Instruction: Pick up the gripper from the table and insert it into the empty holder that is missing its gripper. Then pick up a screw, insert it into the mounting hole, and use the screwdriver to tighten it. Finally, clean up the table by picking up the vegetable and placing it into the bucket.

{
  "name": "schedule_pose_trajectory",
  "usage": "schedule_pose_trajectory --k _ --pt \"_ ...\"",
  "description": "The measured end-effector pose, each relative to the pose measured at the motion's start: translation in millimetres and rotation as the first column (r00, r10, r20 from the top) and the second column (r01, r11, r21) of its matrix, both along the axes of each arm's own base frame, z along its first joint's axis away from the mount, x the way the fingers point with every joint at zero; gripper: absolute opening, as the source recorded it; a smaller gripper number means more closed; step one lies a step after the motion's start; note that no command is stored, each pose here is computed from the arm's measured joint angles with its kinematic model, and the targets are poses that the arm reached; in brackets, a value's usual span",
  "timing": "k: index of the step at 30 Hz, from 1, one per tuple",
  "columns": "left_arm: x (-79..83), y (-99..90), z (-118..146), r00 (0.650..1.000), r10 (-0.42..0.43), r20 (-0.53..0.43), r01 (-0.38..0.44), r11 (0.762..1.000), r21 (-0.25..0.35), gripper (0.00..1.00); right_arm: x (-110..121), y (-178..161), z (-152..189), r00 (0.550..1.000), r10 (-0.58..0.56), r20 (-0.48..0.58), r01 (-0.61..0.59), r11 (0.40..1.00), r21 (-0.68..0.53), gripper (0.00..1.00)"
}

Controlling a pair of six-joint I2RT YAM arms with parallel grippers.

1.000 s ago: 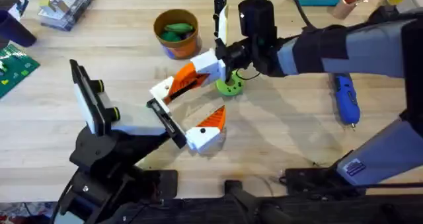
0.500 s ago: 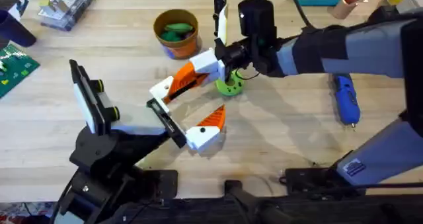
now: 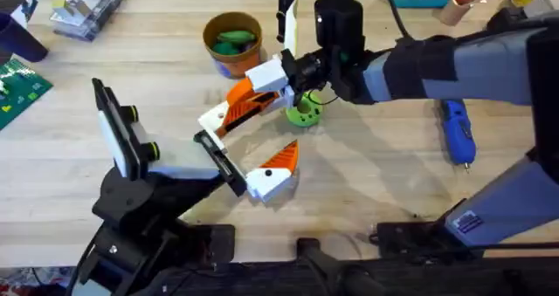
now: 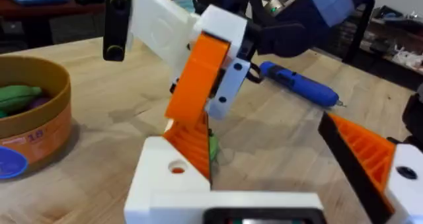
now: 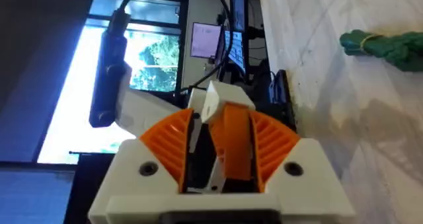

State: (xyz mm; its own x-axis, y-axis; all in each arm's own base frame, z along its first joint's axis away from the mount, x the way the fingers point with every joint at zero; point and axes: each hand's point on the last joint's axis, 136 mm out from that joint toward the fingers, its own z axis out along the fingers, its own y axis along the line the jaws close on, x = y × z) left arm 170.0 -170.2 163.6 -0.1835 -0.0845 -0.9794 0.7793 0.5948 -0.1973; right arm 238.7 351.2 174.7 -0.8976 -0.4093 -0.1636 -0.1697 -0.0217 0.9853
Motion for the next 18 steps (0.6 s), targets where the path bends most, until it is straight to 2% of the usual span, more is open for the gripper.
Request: schedule_pose_trajectory --k 2,4,5,10,18 --pt "-1.4 -1.1 0.2 1.0 -0.01 -0.001 0.01 1.0 -0.002 0.995 -0.7 0.3 0.2 1.0 0.003 -0.001 -0.003 1.0 0.0 0.658" --pt "-10.5 -7.8 0.7 0.997 -0.072 -0.002 0.072 0.997 -0.005 0.995 -5.3 4.0 0.0 1.0 0.014 -0.001 -0.014 1.0 -0.001 0.903" --pt "-14.2 -10.4 0.8 0.995 -0.095 -0.002 0.095 0.995 -0.006 0.995 -8.5 6.1 0.0 1.0 0.023 -0.001 -0.023 1.0 -0.001 0.97" --pt "-21.4 -14.7 1.0 0.99 -0.143 -0.003 0.143 0.99 -0.008 0.995 -10.6 7.4 0.0 1.0 0.029 -0.003 -0.029 1.0 -0.002 0.995" --pt "-23.9 -16.0 1.0 0.987 -0.159 -0.004 0.159 0.987 -0.008 0.995 24.6 -18.6 -2.8 0.997 -0.077 -0.028 0.076 0.997 -0.018 0.997"
